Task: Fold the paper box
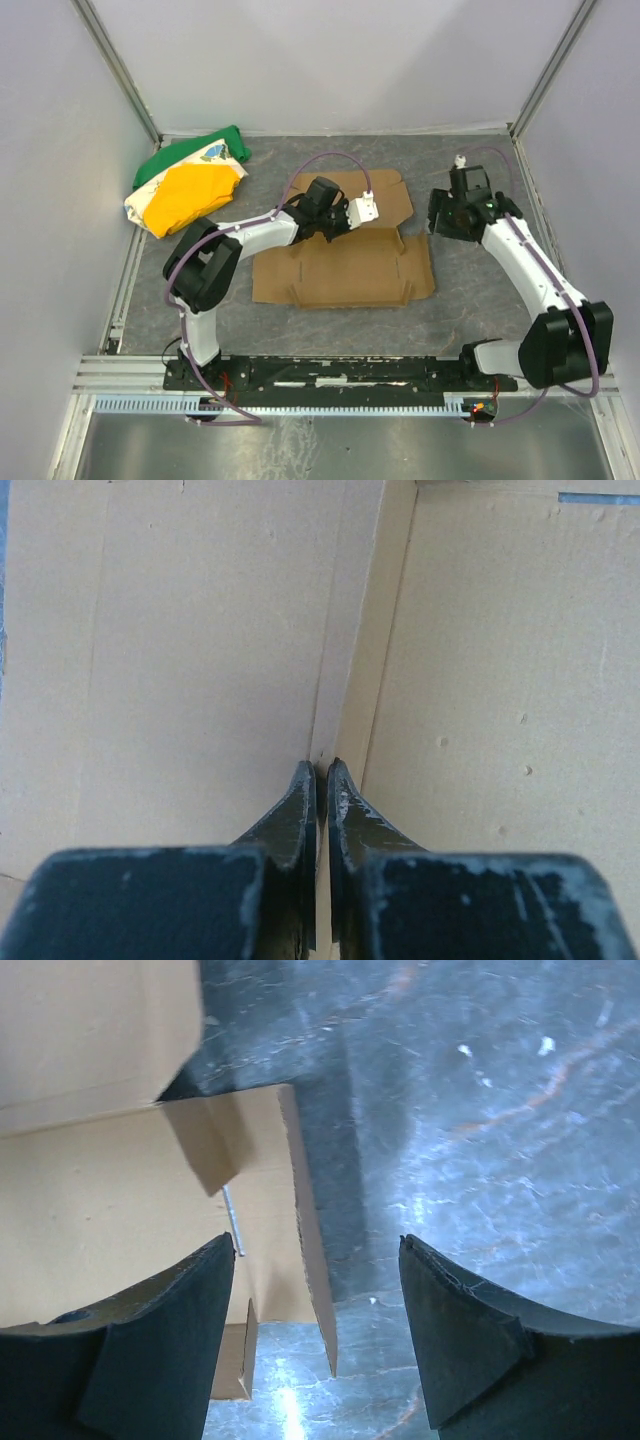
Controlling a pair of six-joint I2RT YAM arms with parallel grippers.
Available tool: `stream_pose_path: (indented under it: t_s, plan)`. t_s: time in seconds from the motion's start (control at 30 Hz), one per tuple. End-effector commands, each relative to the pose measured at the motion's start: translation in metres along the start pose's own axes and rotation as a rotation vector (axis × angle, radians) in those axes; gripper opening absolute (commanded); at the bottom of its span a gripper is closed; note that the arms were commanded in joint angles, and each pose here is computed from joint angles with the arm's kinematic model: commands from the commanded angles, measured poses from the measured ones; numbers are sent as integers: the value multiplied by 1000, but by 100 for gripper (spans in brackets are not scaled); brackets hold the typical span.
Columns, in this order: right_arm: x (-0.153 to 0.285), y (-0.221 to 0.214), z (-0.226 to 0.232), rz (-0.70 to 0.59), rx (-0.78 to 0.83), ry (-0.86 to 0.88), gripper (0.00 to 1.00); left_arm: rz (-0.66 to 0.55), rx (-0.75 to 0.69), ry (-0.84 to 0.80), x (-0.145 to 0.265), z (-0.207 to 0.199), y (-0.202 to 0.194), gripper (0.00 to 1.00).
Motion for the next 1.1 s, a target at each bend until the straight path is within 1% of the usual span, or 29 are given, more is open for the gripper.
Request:
stream_pose_path:
  t_s: [0.0,0.13,0.27,0.5,0.67,0.73,0.77,0.83,0.93,1.07]
  plan:
    - [2,-16,-21,30,-81,-10,76,114,125,-28,-1,-14,-29,3]
    - [-16,-46,-24,120,-130,28,76,130,130,-31,-4,-15,-32,3]
    - [-24,-57,-34,113,-230,66,75,142,130,-31,-5,-16,-37,3]
    - [-27,-46,-39,16,-442,337,74,143,131,-40,-6,-19,-40,3]
    - [-25,-32,-53,-58,-601,443,74,145,132,-48,-7,-21,-43,3]
    - [-23,-23,-58,-114,-655,481,73,142,134,-49,-6,-21,-43,3]
    - [-24,-24,-60,-113,-674,469,72,138,133,-52,-5,-21,-42,3]
    - [-32,-31,-67,-70,-684,407,69,132,138,-50,-5,-21,-42,3]
    - [-48,-40,-73,-5,-674,374,61,121,143,-55,-6,-20,-41,3]
    - [-60,-44,-63,33,-649,381,61,112,157,-64,-7,-21,-40,3]
Point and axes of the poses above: each gripper's point midway between its finger pads, its own x axis back along the fingers, its own z axis along the line the jaws close on, y = z × x, the point moved 2 cm from there along x, back along the fingers
